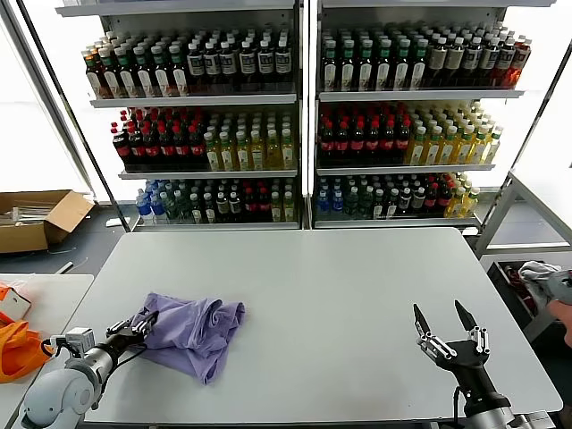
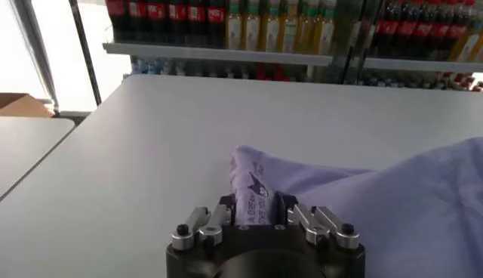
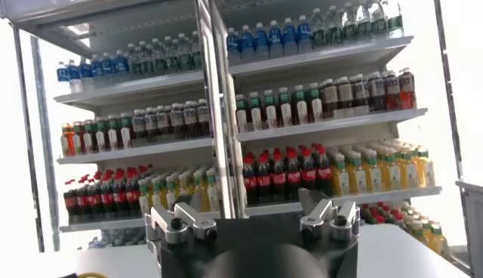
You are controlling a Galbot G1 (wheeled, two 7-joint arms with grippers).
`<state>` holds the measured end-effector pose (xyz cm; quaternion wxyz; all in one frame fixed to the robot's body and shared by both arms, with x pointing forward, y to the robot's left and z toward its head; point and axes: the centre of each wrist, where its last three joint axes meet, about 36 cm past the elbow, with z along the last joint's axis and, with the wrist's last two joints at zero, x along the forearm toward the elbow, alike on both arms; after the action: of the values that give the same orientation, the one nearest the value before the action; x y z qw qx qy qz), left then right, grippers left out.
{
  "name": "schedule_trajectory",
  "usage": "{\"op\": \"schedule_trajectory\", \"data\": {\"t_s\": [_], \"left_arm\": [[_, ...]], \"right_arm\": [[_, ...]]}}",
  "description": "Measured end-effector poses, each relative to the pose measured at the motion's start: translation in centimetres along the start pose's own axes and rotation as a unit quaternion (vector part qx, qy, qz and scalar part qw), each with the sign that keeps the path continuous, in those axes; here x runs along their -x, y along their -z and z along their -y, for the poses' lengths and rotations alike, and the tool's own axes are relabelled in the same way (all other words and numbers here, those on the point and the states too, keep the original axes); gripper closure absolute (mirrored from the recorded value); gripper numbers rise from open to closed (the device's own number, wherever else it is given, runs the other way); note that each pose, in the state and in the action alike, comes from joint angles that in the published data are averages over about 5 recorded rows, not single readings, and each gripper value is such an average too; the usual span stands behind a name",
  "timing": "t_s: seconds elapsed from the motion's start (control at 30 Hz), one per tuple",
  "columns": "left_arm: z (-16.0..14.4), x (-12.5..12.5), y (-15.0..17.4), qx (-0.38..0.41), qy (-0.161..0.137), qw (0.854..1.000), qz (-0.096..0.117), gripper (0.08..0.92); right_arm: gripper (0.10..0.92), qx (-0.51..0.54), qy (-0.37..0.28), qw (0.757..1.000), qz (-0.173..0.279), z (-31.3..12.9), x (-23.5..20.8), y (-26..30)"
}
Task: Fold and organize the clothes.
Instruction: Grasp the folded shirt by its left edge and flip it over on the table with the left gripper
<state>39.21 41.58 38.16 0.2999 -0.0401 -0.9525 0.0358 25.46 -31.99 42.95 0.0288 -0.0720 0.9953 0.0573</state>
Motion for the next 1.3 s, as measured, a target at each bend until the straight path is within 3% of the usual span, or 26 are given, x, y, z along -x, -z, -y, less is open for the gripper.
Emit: {"op": "schedule_trajectory", "data": {"t_s": [0.23,0.5,0.7,1.0,1.3], "left_arm": [[-0.1,0.0,0.0,-0.013,0.058,0.998,0.028,0.836],[-3.4,-2.6,2.0,-0.035,0.142,0.986,0.075,0.848],[-6.9,-5.7,5.7,-0.035,0.183,0.975,0.121,0.848],[-7.6,-8.8,10.7,-0.007,0.196,0.966,0.170,0.848],[-2.8,-8.7,9.7,0.021,0.172,0.970,0.169,0.848]], "right_arm": [[0.200,0.000,0.000,1.000,0.004,0.4,0.1,0.2],[0.200,0.005,0.001,1.000,0.007,0.5,0.5,0.1],[0.200,0.010,0.003,1.000,0.010,0.3,0.8,-0.1],[0.200,0.016,-0.007,1.000,0.014,0.6,0.6,-0.4],[0.200,0.020,-0.022,0.999,0.015,0.7,0.1,-0.5]]}}
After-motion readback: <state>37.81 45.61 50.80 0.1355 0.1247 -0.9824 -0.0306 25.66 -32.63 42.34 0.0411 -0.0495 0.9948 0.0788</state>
